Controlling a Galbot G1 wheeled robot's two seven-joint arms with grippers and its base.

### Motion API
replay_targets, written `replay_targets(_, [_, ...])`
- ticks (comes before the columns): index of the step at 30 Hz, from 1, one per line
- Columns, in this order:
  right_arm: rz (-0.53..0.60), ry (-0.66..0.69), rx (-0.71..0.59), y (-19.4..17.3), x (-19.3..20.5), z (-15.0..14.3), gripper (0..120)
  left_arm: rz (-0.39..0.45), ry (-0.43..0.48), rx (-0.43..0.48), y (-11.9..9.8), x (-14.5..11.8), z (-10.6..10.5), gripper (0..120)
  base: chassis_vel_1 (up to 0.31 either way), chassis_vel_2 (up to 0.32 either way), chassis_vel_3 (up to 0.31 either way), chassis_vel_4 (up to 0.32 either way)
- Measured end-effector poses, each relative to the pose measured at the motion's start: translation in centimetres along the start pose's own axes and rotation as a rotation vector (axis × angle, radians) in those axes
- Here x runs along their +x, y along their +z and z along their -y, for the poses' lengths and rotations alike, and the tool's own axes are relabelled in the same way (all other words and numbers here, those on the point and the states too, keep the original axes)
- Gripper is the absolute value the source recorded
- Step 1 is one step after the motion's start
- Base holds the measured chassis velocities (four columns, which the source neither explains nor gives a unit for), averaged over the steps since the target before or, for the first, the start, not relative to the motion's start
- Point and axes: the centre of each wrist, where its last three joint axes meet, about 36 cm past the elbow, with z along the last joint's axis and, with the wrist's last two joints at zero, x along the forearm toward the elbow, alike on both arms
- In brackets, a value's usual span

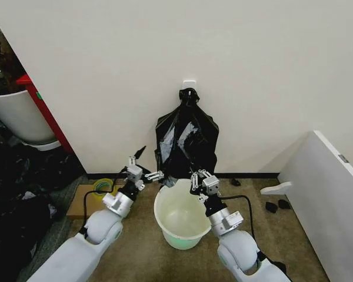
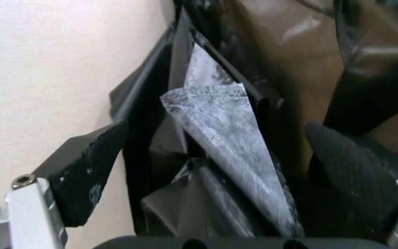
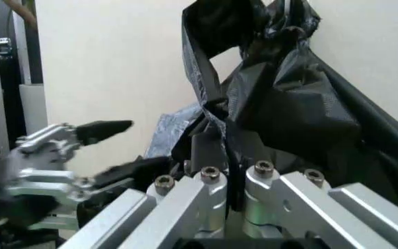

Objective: Place the garbage bag over the trash bin.

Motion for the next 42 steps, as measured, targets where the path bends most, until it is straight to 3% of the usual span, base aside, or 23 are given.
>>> replay_targets(3, [0.001, -0.003, 0.002, 0.0, 0.1, -0.1, 0, -0.016, 0.007, -0.023, 0.1, -0.8, -0.1, 99, 0.0, 0.0, 0.0, 0.0])
replay_targets(11, [0.006, -0.005, 0.009, -0.1, 0.4, -0.2, 0, -0.056, 0.014, -0.034, 0.4, -1.9, -0.4, 71, 0.0, 0.0, 0.0, 0.0])
replay_targets(20, [0.006, -0.006, 0.017, -0.2, 0.6, -0.1, 0, -0.092, 0.015, 0.049, 0.7, -2.7, 0.4, 36, 0.0, 0.0, 0.0, 0.0])
replay_targets(26, [0.003, -0.007, 0.025, -0.1, 0.6, 0.0, 0, -0.069, 0.008, 0.06, 0.3, -3.1, 0.7, 18, 0.0, 0.0, 0.0, 0.0])
replay_targets(29, [0.0, -0.004, 0.045, 0.1, 0.6, 0.2, 0, -0.012, -0.011, 0.053, -1.0, -3.1, 0.3, 1, 0.0, 0.0, 0.0, 0.0])
replay_targets(35, [-0.021, 0.036, 0.069, 0.1, 1.2, 0.5, 0, 0.086, -0.077, 0.054, -3.0, -2.4, -0.4, 0, 0.0, 0.0, 0.0, 0.0])
replay_targets(37, [-0.072, 0.111, 0.041, -0.9, 2.4, -0.2, 0, 0.147, -0.139, 0.094, -4.1, -1.8, 0.6, 0, 0.0, 0.0, 0.0, 0.0])
replay_targets(42, [-0.14, 0.188, -0.052, -3.0, 4.3, -1.7, 0, 0.151, -0.194, 0.164, -4.2, -0.1, 3.5, 0, 0.0, 0.0, 0.0, 0.0])
